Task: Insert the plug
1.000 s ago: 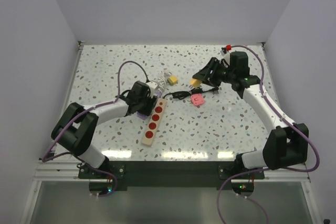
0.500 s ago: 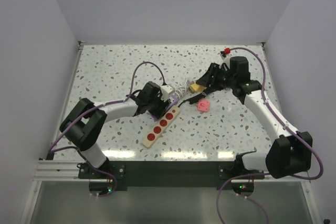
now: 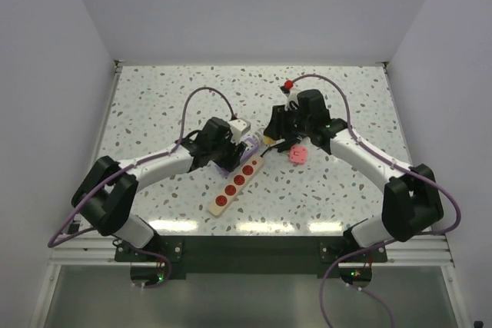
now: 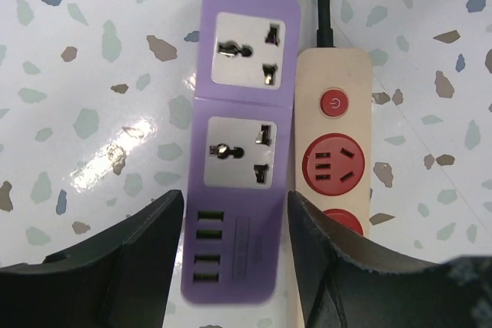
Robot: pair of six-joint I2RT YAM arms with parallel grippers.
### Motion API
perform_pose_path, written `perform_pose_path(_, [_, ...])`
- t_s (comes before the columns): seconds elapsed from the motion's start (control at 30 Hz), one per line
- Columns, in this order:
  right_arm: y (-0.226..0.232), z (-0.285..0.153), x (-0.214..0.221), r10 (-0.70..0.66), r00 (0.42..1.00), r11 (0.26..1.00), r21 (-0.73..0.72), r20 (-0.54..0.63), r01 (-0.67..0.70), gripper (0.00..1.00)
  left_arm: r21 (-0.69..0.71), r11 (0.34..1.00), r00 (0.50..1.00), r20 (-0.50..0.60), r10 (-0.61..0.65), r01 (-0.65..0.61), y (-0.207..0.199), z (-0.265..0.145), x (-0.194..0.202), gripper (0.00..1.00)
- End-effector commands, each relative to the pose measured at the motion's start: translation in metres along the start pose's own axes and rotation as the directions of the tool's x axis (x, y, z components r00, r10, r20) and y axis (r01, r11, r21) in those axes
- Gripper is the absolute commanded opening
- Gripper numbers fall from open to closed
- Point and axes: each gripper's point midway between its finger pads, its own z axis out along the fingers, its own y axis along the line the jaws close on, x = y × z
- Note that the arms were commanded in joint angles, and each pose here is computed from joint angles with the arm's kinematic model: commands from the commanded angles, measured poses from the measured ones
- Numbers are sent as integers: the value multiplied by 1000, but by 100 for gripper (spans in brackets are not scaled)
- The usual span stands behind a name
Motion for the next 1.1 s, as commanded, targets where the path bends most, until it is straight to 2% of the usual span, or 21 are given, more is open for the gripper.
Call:
perform_pose_path(0.0, [6,11,-27,-107,990,994,2,95,108,0,-44,996,997,-12,-76,75,5,-16,8,62])
perform_pose_path(0.27, [26,49,-23,-203,977,977,-46,70,207,0,-78,988,989,-62,-136,131,7,-29,33,66])
perform_pose_path(0.4, [43,60,-16,-258,964,962,-78,67,263,0,-104,959,964,-23,-266,262,16,-42,25,66])
perform_pose_path(0.6, [48,72,-6,-318,946,944,-77,58,321,0,-59,900,902,21,-430,431,29,-54,13,66])
perform_pose_path(1.07, [37,96,8,-412,910,909,-47,48,414,0,-44,892,893,-8,-450,450,32,-59,12,66])
